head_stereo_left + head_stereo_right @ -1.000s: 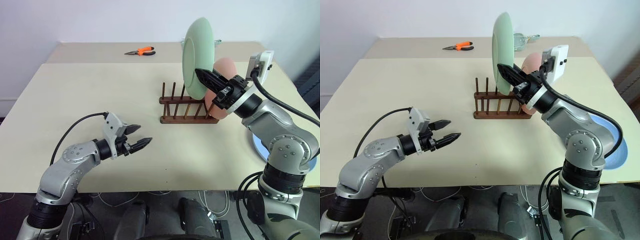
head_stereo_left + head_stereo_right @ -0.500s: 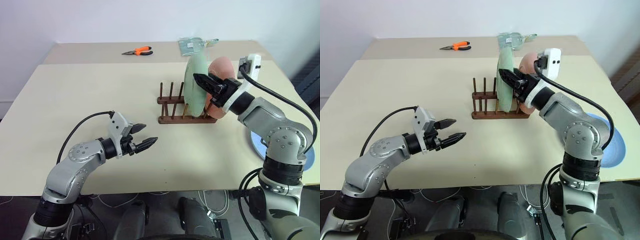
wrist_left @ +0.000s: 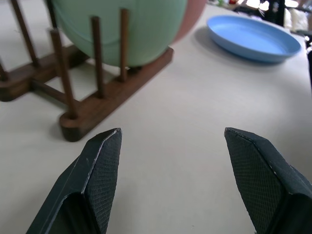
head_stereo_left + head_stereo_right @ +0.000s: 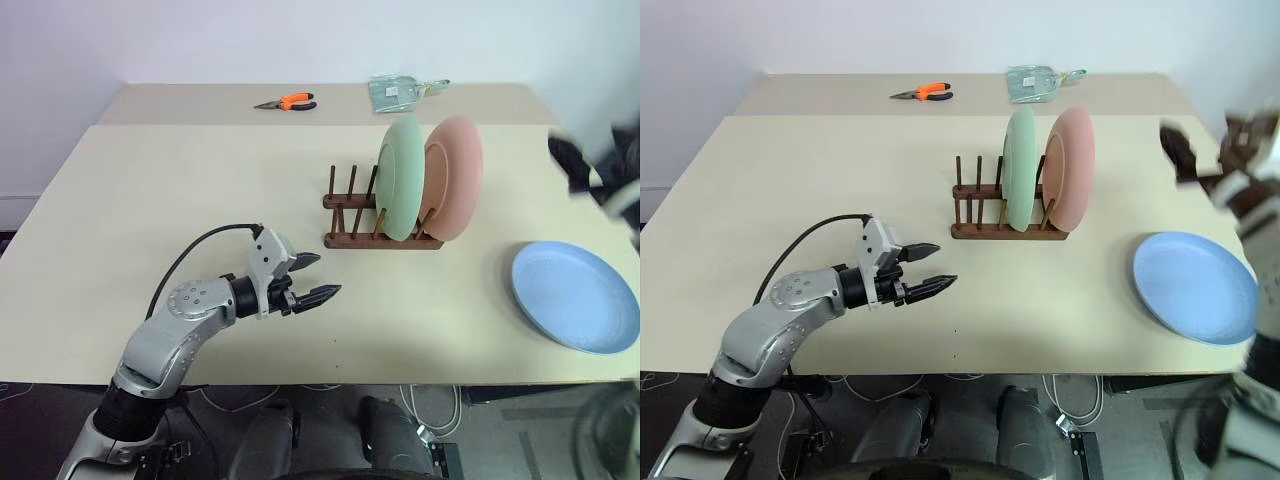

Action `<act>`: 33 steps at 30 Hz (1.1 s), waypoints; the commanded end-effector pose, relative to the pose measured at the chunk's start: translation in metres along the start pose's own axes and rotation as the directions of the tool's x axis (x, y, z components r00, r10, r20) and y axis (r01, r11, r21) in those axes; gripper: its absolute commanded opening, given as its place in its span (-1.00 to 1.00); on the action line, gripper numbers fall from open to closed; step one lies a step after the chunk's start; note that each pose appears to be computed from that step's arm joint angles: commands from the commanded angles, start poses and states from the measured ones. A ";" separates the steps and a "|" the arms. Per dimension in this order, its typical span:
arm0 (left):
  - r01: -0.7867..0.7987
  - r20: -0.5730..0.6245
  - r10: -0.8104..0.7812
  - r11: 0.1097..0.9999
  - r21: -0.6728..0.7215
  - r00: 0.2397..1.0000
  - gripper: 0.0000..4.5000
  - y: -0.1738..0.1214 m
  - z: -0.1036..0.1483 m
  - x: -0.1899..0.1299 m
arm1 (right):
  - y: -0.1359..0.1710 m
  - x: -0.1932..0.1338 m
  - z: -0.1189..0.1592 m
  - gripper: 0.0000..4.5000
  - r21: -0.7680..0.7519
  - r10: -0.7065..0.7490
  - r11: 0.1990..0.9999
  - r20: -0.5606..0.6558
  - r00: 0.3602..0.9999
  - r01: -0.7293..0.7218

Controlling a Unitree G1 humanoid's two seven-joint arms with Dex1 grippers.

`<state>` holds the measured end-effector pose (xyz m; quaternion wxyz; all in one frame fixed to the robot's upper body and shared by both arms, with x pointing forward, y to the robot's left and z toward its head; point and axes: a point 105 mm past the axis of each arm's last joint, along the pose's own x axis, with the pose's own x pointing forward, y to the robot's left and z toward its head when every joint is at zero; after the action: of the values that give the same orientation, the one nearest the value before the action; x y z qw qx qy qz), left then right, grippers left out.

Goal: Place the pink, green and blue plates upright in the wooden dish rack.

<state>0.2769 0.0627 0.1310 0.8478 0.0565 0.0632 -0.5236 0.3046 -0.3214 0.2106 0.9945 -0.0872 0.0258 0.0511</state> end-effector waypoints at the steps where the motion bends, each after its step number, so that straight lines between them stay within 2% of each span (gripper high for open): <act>1: 0.043 0.028 -0.045 0.998 0.046 0.999 0.54 -0.005 0.010 0.006 | 0.034 -0.013 -0.011 0.99 -0.090 0.140 0.985 -0.079 0.987 -0.147; 5: 0.062 0.029 -0.063 0.996 0.058 0.998 0.54 -0.004 0.011 0.010 | 0.046 -0.022 -0.060 0.99 -0.078 0.110 0.988 -0.257 0.960 -0.134; 8: 0.069 0.033 -0.071 0.996 0.059 0.997 0.54 -0.005 0.013 0.011 | 0.050 -0.023 -0.080 0.99 -0.073 0.094 0.989 -0.332 0.939 -0.125; 9: 0.070 0.034 -0.073 0.996 0.060 0.997 0.54 -0.005 0.013 0.011 | 0.050 -0.023 -0.084 0.88 -0.083 0.084 0.989 -0.351 0.933 -0.120; 11: 0.072 0.033 -0.074 0.996 0.060 0.997 0.54 -0.005 0.012 0.010 | 0.047 -0.021 -0.095 0.63 -0.093 0.051 0.991 -0.391 0.919 -0.095; 13: 0.066 0.032 -0.068 0.996 0.060 0.997 0.54 -0.004 0.012 0.009 | 0.040 -0.018 -0.104 0.21 -0.137 0.004 0.988 -0.428 0.904 -0.069; 15: 0.062 0.032 -0.064 0.996 0.060 0.997 0.54 -0.004 0.012 0.008 | 0.035 -0.016 -0.106 -0.30 -0.166 -0.030 0.985 -0.437 0.899 -0.048; 18: 0.052 0.035 -0.054 0.997 0.060 0.998 0.54 -0.003 0.012 0.006 | 0.026 -0.009 -0.095 -0.97 -0.234 -0.082 0.972 -0.396 0.915 -0.014; 19: 0.049 0.036 -0.052 0.997 0.059 0.998 0.54 -0.003 0.012 0.006 | 0.023 -0.006 -0.090 -0.99 -0.249 -0.094 0.969 -0.378 0.921 -0.003; 21: 0.044 0.034 -0.046 0.997 0.058 0.998 0.54 -0.002 0.011 0.005 | 0.017 0.001 -0.066 -0.99 -0.291 -0.119 0.956 -0.290 0.950 0.032; 23: 0.037 0.034 -0.039 0.998 0.058 0.999 0.54 -0.001 0.011 0.004 | 0.009 0.010 -0.026 -0.99 -0.316 -0.152 0.943 -0.137 0.979 0.102; 26: 0.019 0.033 -0.021 0.998 0.064 0.999 0.54 0.004 0.011 0.002 | 0.011 0.019 0.060 -0.99 -0.259 -0.128 0.950 0.194 0.973 0.177; 28: 0.005 0.036 -0.008 0.998 0.067 0.999 0.54 0.008 0.011 0.002 | 0.038 0.016 0.119 -0.99 -0.160 -0.001 0.985 0.403 0.915 0.071; 30: -0.001 0.038 -0.002 0.998 0.069 0.999 0.54 0.010 0.011 0.002 | 0.056 0.011 0.145 -0.99 -0.113 0.078 0.993 0.490 0.868 -0.025; 32: -0.023 0.043 0.020 0.997 0.073 0.999 0.54 0.014 0.012 0.001 | 0.087 0.004 0.171 -0.99 -0.038 0.225 0.968 0.573 0.788 -0.248; 33: -0.048 0.051 0.045 0.996 0.075 0.998 0.54 0.019 0.012 -0.001 | 0.110 -0.003 0.184 -0.99 -0.010 0.315 0.920 0.615 0.723 -0.393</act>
<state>0.2882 0.0636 0.1324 0.8470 0.0711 0.0499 -0.5245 0.3146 -0.2098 0.3590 0.9494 -0.0539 -0.2545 0.1760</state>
